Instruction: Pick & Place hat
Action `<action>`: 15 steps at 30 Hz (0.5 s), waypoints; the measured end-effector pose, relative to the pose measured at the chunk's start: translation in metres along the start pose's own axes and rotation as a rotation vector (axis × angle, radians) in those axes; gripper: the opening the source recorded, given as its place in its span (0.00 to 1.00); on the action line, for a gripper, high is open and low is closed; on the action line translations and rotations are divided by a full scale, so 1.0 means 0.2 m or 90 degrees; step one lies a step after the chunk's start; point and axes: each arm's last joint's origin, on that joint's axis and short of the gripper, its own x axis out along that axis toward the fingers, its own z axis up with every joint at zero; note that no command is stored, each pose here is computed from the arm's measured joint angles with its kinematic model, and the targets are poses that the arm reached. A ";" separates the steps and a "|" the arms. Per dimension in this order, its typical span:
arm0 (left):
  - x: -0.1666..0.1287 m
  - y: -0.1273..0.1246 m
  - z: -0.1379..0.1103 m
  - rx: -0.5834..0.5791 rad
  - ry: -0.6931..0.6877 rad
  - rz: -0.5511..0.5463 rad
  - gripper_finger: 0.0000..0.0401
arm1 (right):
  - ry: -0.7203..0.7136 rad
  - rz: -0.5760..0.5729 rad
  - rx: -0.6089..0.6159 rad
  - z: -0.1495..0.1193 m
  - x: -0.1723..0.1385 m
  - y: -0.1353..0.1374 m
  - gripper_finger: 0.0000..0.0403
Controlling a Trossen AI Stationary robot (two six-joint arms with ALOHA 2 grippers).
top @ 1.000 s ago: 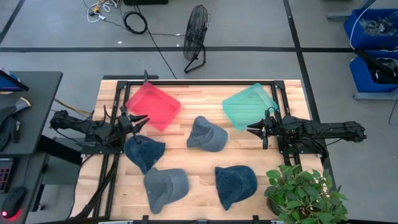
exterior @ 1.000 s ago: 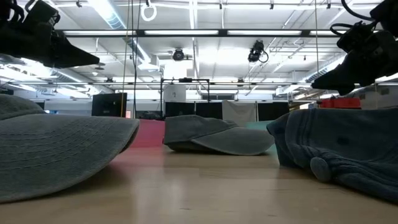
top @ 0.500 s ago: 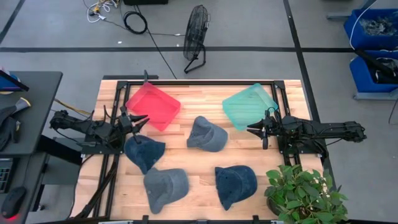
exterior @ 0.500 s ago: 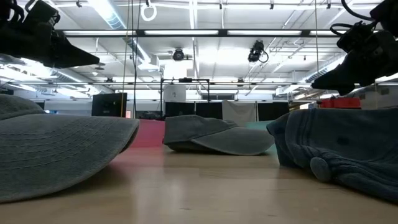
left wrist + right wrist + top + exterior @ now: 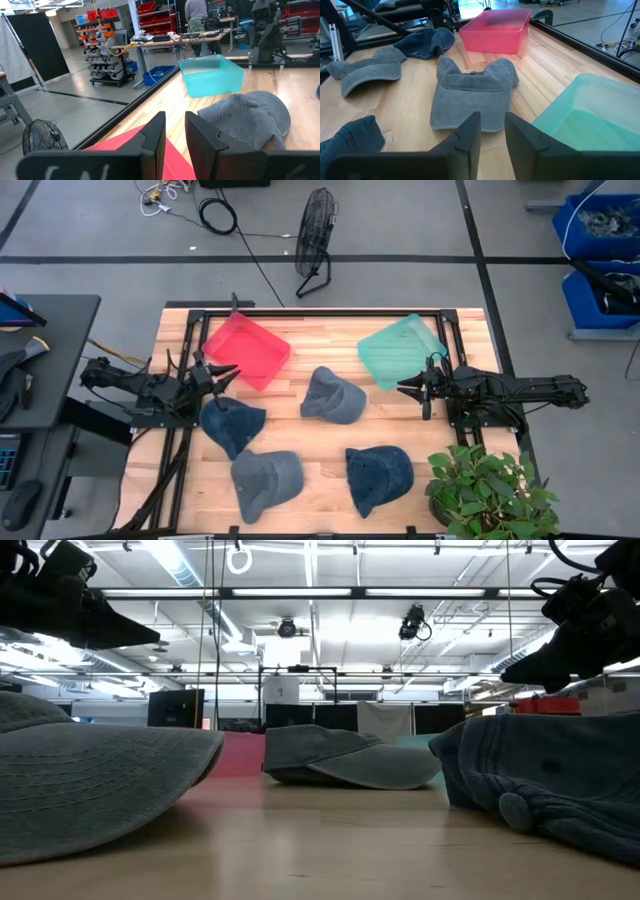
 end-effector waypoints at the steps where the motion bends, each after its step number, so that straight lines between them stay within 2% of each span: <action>1: 0.00 0.00 0.00 0.000 0.000 0.000 0.19 | 0.000 0.000 0.000 0.00 0.00 0.00 0.23; 11: 0.00 0.00 0.00 0.000 0.000 0.000 0.19 | 0.000 0.000 -0.001 0.00 0.00 0.00 0.23; 15: 0.00 0.00 0.00 0.000 0.000 0.000 0.19 | 0.000 0.000 -0.082 0.00 0.00 0.00 0.23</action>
